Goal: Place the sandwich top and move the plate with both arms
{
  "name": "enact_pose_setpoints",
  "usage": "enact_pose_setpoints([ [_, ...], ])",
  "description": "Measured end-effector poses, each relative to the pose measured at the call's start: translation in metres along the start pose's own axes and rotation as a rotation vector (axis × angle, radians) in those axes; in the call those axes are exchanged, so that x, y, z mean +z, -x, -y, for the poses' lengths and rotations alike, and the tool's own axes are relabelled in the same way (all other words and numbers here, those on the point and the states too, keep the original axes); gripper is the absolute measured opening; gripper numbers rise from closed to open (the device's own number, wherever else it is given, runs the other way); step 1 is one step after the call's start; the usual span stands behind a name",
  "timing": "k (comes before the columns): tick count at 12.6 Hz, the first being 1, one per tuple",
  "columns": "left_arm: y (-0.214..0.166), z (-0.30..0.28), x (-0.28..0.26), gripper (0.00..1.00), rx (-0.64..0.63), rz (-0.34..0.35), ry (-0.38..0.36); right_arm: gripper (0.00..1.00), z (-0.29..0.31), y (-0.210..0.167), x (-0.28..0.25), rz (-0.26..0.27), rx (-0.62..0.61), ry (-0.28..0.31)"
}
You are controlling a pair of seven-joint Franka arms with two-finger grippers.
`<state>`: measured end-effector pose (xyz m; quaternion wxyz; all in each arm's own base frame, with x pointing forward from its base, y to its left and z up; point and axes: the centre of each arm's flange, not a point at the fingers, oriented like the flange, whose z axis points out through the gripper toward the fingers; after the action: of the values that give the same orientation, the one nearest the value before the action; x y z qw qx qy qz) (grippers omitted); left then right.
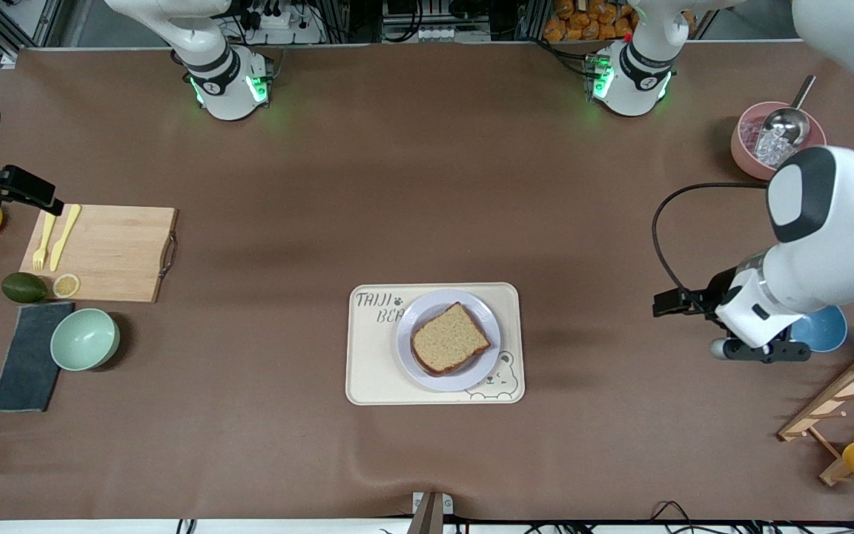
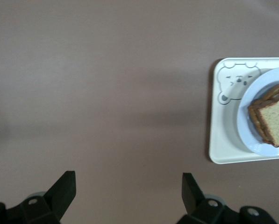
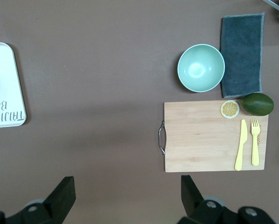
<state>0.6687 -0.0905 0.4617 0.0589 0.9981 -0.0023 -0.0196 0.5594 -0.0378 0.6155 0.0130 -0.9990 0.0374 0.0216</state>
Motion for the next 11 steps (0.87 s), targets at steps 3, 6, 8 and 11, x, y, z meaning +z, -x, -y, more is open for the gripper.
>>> enact_pose_setpoints([
  [3,0.014,-0.001,-0.023,1.0,-0.046,0.014,-0.034,1.0,0.0,0.0,0.0,0.0,0.0,0.0],
  [6,0.024,-0.002,-0.042,1.0,-0.056,0.011,-0.056,1.0,0.0,0.0,0.0,0.0,0.0,0.0],
  [8,0.032,-0.002,-0.055,1.0,-0.056,0.012,-0.062,1.0,0.0,0.0,0.0,0.0,0.0,0.0],
  [11,0.043,0.0,-0.072,1.0,-0.053,0.016,-0.101,1.0,0.0,0.0,0.0,0.0,0.0,0.0],
])
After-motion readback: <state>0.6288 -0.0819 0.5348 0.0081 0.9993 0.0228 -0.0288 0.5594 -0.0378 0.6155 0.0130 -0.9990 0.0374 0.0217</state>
